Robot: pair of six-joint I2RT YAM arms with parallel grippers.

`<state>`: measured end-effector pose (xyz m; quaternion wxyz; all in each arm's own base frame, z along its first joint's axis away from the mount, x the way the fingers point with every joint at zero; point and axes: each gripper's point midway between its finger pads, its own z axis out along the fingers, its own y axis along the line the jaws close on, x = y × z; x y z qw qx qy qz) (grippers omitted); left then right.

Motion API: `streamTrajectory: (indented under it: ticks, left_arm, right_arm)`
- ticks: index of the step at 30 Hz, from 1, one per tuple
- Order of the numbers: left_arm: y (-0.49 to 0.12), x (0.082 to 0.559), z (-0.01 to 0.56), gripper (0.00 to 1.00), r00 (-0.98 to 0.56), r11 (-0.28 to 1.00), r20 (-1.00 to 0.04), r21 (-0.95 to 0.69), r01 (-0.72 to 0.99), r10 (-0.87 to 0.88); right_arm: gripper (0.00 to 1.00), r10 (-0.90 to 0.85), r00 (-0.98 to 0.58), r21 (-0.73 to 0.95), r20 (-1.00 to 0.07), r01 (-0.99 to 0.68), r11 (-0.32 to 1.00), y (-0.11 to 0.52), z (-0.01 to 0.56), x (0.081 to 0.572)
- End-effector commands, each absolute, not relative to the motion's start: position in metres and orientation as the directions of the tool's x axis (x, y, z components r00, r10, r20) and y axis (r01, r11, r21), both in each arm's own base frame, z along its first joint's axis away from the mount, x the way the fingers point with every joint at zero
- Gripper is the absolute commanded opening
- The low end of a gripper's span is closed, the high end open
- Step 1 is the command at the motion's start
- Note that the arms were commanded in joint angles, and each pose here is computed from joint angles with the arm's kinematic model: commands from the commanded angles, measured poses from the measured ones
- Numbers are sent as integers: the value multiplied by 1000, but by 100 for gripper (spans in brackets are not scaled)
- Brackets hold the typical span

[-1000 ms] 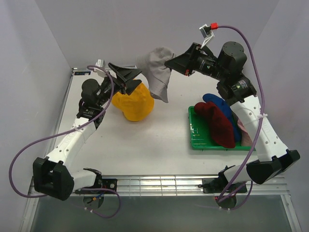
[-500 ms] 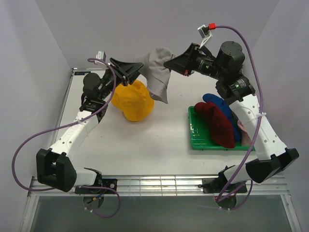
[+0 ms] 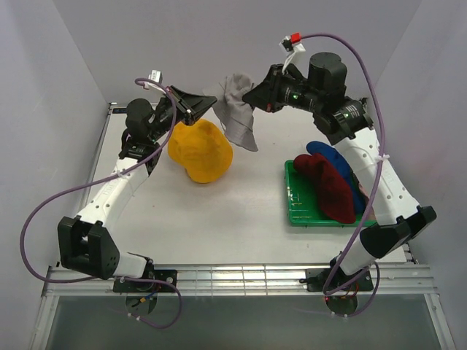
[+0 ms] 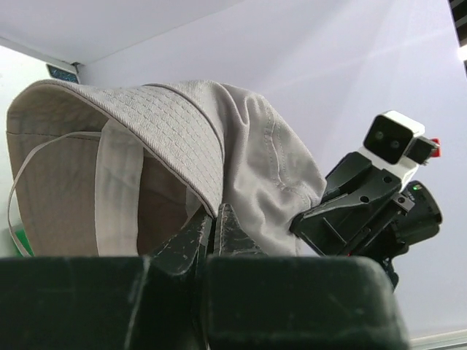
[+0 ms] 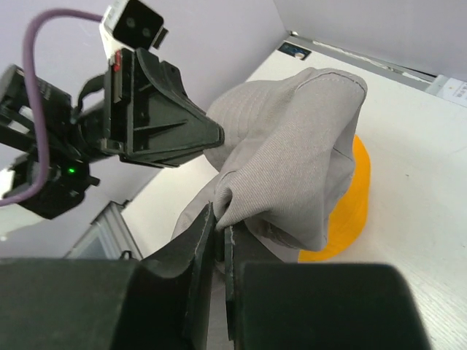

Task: Stack the hats

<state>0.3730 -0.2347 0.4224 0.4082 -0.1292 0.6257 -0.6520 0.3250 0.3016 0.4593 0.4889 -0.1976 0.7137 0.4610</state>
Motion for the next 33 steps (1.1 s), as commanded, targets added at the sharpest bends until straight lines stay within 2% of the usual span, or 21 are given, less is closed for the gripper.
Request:
streamTrajectory:
  ticks: [1, 4, 10, 31, 33]
  left_arm:
    - [-225, 376, 427, 5, -646, 147, -385, -909, 391, -659]
    - [-212, 382, 419, 0, -660, 164, -397, -907, 388, -637]
    - [-195, 396, 397, 0, -710, 179, -409, -908, 379, -573]
    - [-106, 392, 345, 0, -706, 243, -362, -932, 269, -609]
    - [-100, 391, 341, 0, -704, 244, -353, -936, 255, -617]
  right_arm:
    - [8, 61, -361, 326, -931, -743, 585, 307, 449, 333]
    - [8, 9, -337, 262, -941, -716, 647, 319, 439, 339]
    - [8, -71, -286, 148, -956, -675, 723, 342, 424, 347]
    - [8, -154, -288, 90, -945, -684, 724, 390, 382, 353]
    - [11, -156, -292, 94, -944, -688, 720, 394, 380, 353]
